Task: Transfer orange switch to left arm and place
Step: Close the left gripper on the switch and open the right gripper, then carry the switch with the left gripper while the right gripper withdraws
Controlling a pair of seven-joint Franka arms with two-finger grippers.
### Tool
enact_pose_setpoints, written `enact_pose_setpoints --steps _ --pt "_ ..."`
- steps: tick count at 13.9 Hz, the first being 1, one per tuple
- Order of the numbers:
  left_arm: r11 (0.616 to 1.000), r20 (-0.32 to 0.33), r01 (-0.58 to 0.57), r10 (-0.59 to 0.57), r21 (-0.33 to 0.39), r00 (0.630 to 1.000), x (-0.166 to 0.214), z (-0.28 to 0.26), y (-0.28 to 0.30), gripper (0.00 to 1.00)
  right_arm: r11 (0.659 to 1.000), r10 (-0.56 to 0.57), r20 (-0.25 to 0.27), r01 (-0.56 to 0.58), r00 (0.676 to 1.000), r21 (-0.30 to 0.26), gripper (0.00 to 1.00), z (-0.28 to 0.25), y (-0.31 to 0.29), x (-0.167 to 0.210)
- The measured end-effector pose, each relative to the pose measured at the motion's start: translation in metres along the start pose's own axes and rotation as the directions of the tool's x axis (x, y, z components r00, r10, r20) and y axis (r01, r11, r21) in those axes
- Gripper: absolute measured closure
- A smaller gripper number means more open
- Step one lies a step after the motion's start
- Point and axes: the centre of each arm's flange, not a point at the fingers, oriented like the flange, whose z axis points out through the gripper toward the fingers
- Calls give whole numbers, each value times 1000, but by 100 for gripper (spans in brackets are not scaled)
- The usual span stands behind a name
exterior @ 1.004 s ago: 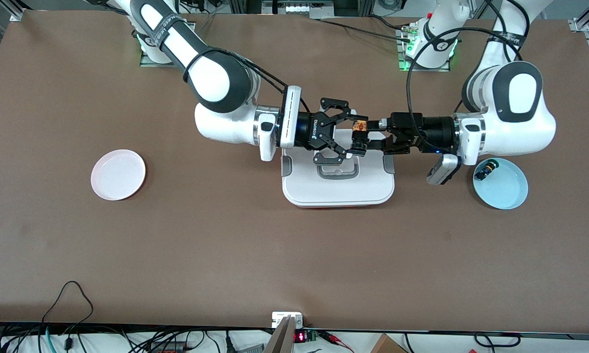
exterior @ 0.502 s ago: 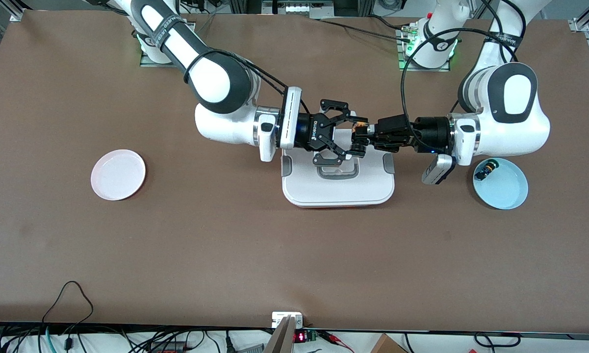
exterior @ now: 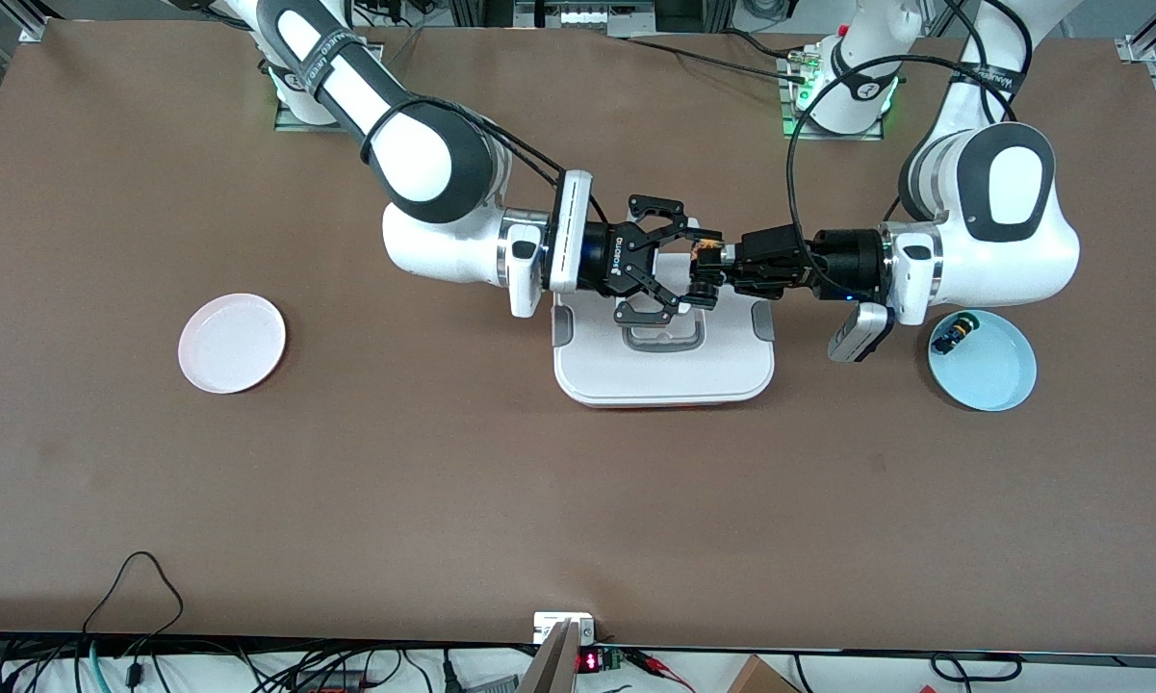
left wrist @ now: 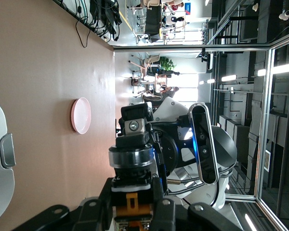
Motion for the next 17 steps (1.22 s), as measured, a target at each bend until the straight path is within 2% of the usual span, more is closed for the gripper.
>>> enact_pose_setpoints --steps 2,9,11,13,15,17 --pt "1000 3 0 0 0 1000 -1 2 0 66 1000 8 -3 -8 1000 -3 2 -1 2 2" --pt "1000 -12 -14 14 20 1000 4 -4 3 66 1000 7 -12 -8 1000 -13 0 -11 13 9" --pt "994 22 -58 56 94 998 6 -12 6 66 1000 -6 -22 6 1000 -17 0 -25 28 15" --pt "972 73 -115 102 203 992 8 -26 8 66 999 -37 -38 37 999 -6 0 -50 53 24" --pt "924 159 -187 140 334 977 10 -48 9 66 997 -67 -42 68 997 23 0 -73 72 32" --pt "858 262 -253 145 446 954 9 -70 11 66 995 -73 -21 74 997 62 0 -90 83 36"
